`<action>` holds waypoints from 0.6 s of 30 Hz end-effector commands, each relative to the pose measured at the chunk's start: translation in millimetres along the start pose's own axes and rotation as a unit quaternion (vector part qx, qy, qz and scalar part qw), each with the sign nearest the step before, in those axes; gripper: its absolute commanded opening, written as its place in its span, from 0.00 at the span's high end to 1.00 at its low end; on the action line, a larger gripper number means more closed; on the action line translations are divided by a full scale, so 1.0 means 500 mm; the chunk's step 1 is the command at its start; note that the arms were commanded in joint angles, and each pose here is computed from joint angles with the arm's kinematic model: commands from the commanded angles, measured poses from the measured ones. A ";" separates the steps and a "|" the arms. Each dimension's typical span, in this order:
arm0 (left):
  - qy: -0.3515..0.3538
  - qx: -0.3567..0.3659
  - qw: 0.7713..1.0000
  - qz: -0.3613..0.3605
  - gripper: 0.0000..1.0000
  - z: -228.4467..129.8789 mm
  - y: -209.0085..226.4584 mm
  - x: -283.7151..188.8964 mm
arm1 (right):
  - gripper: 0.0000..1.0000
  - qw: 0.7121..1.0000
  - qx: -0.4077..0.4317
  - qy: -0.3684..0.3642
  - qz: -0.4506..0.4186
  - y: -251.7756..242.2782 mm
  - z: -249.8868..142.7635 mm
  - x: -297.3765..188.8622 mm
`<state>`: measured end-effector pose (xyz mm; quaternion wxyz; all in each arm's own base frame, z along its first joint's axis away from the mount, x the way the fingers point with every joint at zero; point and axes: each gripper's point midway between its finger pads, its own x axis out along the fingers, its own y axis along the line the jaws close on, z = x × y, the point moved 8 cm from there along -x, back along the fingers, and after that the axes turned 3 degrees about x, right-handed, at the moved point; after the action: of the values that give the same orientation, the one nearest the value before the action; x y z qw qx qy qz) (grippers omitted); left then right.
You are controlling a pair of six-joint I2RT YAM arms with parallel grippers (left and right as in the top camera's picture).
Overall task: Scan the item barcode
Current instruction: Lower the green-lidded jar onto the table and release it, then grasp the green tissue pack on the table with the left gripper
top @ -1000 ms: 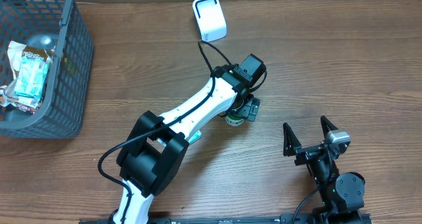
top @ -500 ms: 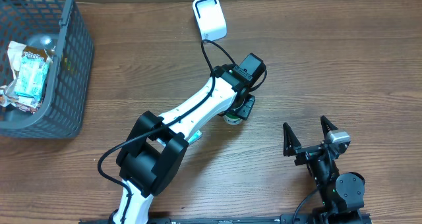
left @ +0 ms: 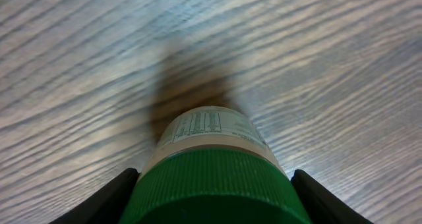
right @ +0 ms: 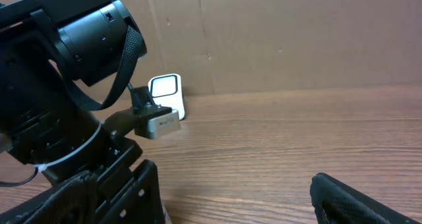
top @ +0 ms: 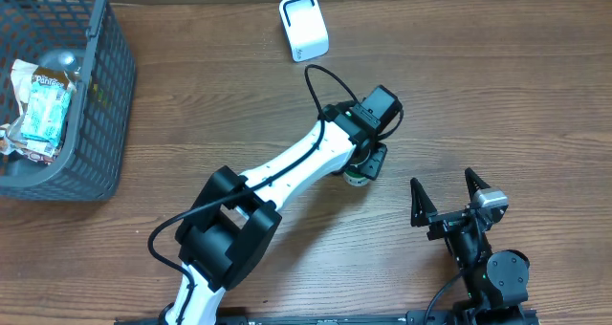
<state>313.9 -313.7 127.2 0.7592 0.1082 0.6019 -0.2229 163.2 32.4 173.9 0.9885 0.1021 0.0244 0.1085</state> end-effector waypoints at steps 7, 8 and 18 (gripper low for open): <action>-0.017 0.058 0.998 0.001 0.00 0.033 -0.010 -0.048 | 0.00 1.000 -0.002 -0.002 0.000 -0.002 -0.004 0.001; -0.022 0.064 0.998 0.000 0.00 0.041 -0.011 -0.062 | 0.00 1.000 -0.002 -0.002 0.000 -0.002 -0.004 0.001; -0.029 0.057 0.996 0.060 0.01 0.091 0.063 -0.250 | 0.00 1.000 -0.002 -0.002 0.000 -0.002 -0.004 0.001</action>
<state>329.3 -303.4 231.2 0.7605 0.1548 0.5789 -0.2500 163.1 32.4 173.9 0.9885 0.1023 0.0244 0.1087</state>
